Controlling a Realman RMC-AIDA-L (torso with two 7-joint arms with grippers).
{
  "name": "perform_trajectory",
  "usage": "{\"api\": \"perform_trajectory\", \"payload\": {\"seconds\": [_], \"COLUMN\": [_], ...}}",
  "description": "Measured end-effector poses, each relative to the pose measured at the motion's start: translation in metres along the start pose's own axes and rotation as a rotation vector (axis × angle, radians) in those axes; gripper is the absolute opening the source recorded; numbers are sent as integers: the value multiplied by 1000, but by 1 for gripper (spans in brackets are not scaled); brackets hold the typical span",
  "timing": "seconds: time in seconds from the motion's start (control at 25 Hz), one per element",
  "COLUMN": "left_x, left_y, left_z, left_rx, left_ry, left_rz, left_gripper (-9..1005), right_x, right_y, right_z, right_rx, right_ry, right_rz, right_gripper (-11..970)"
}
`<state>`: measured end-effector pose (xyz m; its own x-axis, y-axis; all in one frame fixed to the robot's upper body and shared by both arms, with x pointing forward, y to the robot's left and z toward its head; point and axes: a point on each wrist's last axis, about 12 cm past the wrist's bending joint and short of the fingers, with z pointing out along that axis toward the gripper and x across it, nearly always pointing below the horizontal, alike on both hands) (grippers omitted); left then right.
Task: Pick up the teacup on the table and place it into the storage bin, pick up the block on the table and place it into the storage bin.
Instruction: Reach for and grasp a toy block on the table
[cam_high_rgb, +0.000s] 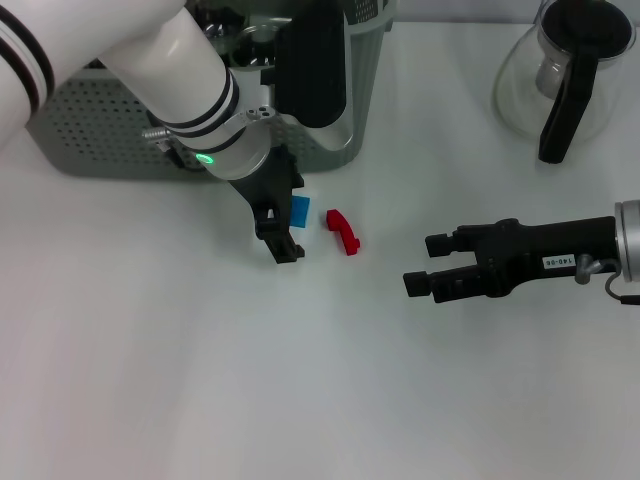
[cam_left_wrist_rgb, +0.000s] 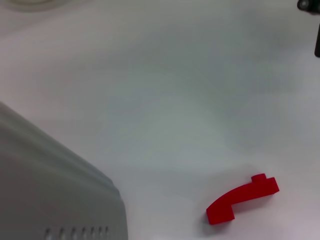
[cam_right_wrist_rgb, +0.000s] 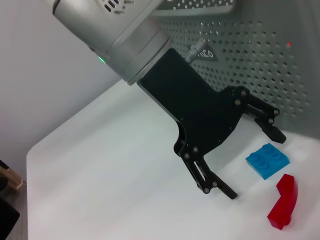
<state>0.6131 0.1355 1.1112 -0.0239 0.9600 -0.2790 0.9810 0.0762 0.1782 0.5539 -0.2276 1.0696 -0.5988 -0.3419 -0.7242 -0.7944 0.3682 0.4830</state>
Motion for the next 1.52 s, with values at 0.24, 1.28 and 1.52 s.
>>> {"api": "perform_trajectory", "payload": {"seconds": [0.24, 1.28, 1.52], "left_x": [-1, -5, -8], "left_y": [-1, -10, -11], "left_z": [1, -5, -19], "left_rx": [9, 90, 100], "left_ry": [12, 45, 15], "left_rz": [11, 60, 67], "left_gripper": [872, 838, 830], "right_x": [0, -2, -3], "right_y": [0, -2, -2], "right_z": [0, -1, -1], "right_rx": [3, 18, 19], "right_ry": [0, -6, -9], "right_rz": [-1, -7, -12], "right_gripper": [902, 901, 901]}}
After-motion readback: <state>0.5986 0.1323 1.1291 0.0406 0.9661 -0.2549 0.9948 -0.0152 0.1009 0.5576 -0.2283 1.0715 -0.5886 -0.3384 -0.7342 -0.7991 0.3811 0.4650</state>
